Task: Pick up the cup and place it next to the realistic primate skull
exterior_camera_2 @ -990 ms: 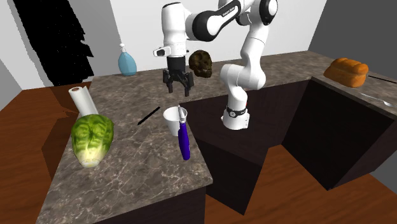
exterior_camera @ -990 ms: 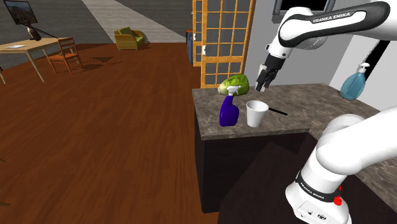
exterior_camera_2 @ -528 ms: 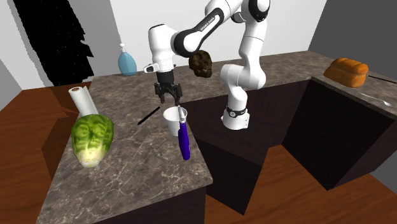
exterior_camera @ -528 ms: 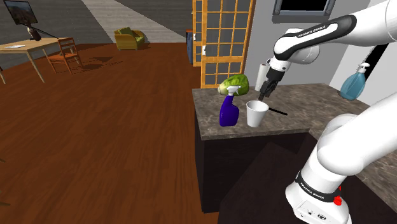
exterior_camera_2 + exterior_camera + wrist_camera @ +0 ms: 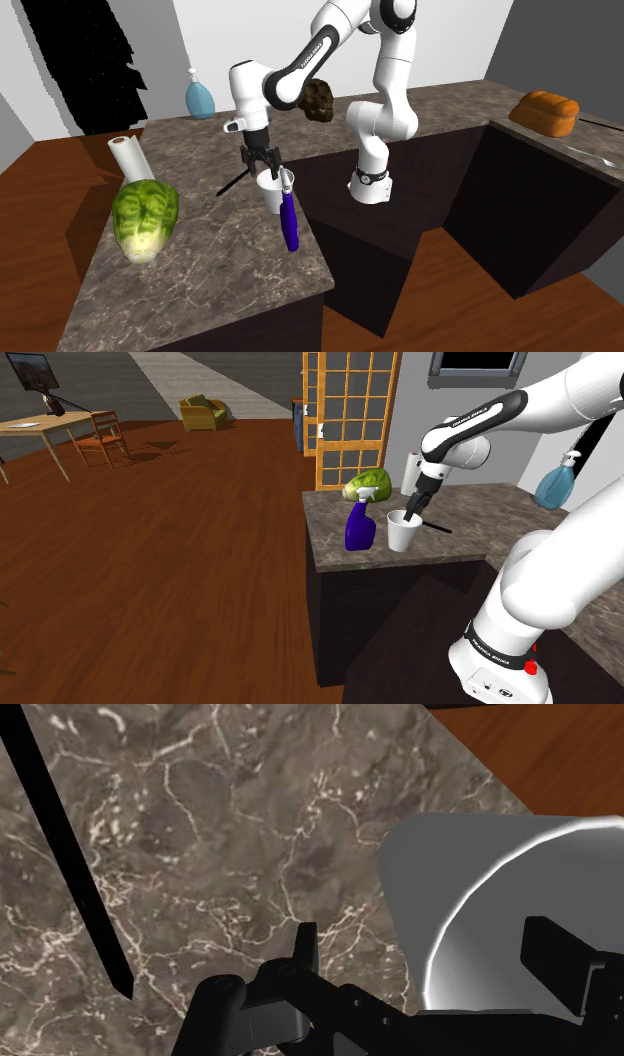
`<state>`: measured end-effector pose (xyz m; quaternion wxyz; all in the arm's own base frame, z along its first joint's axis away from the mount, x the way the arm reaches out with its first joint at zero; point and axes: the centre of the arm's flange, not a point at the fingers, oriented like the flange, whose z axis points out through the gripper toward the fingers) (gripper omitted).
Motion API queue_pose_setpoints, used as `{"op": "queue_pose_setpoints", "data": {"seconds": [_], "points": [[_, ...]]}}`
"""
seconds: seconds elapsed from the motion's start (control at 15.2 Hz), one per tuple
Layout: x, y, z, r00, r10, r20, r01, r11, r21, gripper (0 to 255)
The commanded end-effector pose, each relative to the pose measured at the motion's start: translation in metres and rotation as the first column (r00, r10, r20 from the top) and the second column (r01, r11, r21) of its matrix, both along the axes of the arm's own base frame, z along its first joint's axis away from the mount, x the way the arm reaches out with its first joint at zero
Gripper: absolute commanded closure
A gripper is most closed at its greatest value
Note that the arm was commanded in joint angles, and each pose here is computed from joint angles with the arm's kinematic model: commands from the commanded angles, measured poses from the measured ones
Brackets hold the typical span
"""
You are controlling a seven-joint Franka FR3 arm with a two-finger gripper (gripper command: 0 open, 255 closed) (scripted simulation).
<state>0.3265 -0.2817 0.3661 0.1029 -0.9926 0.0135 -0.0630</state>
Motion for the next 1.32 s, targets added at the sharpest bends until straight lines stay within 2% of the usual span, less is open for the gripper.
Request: {"op": "queue_pose_setpoints", "data": {"seconds": [0.0, 0.53, 0.59, 1.25], "points": [[0.0022, 0.0018, -0.0097, 1.000, 0.000, 0.000, 0.000, 1.000, 0.000, 0], [0.0026, 0.0024, -0.0126, 1.000, 0.000, 0.000, 0.000, 1.000, 0.000, 0], [0.0026, 0.0024, -0.0126, 1.000, 0.000, 0.000, 0.000, 1.000, 0.000, 255], [0.0026, 0.0024, -0.0074, 1.000, 0.000, 0.000, 0.000, 1.000, 0.000, 255]]}}
